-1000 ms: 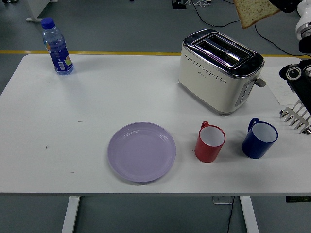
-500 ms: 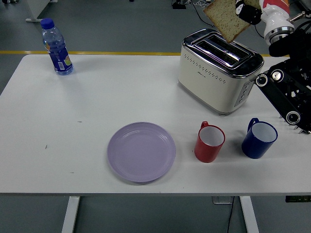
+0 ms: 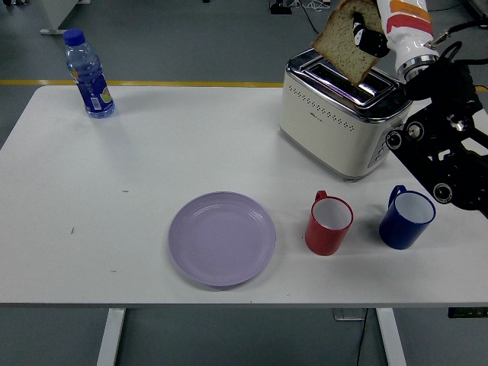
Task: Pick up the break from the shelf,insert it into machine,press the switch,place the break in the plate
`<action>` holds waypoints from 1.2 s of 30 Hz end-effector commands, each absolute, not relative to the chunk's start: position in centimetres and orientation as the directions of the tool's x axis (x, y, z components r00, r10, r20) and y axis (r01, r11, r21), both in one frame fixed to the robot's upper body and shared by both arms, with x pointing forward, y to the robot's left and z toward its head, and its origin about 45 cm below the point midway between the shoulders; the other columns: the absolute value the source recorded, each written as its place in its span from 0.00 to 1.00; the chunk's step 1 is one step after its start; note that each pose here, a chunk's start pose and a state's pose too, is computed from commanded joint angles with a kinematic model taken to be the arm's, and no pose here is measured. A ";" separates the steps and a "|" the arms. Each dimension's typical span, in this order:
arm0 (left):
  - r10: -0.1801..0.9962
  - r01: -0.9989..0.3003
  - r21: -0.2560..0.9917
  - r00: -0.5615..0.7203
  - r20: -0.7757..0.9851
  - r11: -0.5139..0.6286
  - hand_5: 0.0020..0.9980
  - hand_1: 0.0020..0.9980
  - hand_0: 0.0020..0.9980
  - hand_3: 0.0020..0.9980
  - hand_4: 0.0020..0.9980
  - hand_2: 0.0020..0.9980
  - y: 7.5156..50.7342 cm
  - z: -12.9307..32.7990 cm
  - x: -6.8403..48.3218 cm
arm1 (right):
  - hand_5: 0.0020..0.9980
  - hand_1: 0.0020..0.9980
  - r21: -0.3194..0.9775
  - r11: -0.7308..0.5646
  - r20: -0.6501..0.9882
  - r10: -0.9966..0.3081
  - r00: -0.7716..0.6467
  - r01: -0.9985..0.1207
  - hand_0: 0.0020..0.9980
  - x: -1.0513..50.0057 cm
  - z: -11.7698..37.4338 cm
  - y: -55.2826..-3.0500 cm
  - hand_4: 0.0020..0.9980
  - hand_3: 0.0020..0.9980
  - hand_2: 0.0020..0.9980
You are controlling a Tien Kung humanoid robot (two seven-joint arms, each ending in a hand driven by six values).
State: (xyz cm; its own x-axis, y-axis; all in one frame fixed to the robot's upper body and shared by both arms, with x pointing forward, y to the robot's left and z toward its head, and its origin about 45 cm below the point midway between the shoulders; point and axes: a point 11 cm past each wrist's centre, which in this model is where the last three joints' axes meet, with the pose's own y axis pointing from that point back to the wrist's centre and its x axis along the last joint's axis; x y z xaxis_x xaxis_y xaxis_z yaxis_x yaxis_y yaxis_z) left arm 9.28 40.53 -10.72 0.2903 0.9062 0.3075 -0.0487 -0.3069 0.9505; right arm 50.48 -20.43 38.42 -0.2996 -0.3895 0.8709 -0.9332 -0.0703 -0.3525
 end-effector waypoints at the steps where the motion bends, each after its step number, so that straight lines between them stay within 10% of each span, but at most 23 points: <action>1: 0.906 -0.049 0.950 0.290 0.308 -0.307 0.88 0.69 0.67 0.56 0.29 0.68 40.5 -10.7 9.3 | 0.00 0.22 -0.350 -0.074 0.877 -0.375 -0.299 -0.934 0.16 50.5 38.3 -20.4 0.32 0.44 0.36; 27: 0.903 -0.041 0.950 0.300 0.307 -0.309 0.87 0.69 0.67 0.55 0.29 0.68 40.6 -10.7 9.0 | 0.00 0.24 -0.249 -0.071 0.940 -0.258 -0.223 -0.966 0.20 51.5 35.6 -20.7 0.33 0.46 0.37; 33: 0.904 -0.043 0.950 0.297 0.308 -0.310 0.87 0.69 0.67 0.55 0.29 0.68 40.6 -10.7 9.1 | 0.00 0.30 -0.180 -0.071 0.958 -0.237 -0.159 -0.981 0.25 51.8 35.0 -20.8 0.42 0.52 0.42; 34: 0.904 -0.044 0.950 0.297 0.308 -0.310 0.87 0.69 0.67 0.55 0.29 0.68 40.6 -10.7 9.1 | 0.08 0.50 -0.166 -0.072 0.961 -0.234 -0.145 -0.984 0.44 51.9 34.8 -20.7 0.66 0.69 0.58; 36: 0.904 -0.044 0.950 0.296 0.309 -0.310 0.87 0.69 0.67 0.55 0.29 0.68 40.6 -10.7 9.1 | 0.08 0.50 -0.147 -0.075 0.964 -0.233 -0.126 -0.986 0.44 51.9 34.6 -20.7 0.66 0.69 0.58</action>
State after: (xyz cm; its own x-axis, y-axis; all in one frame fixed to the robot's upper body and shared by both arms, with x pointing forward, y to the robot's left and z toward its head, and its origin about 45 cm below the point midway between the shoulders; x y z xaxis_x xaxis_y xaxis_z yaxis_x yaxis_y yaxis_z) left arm 9.14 40.64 -10.70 0.2959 0.9040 0.3086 -0.0444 -0.3097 0.9498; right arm 51.92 -20.71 34.57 -0.1257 -0.2335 0.9642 -0.9863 -0.0755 -0.1469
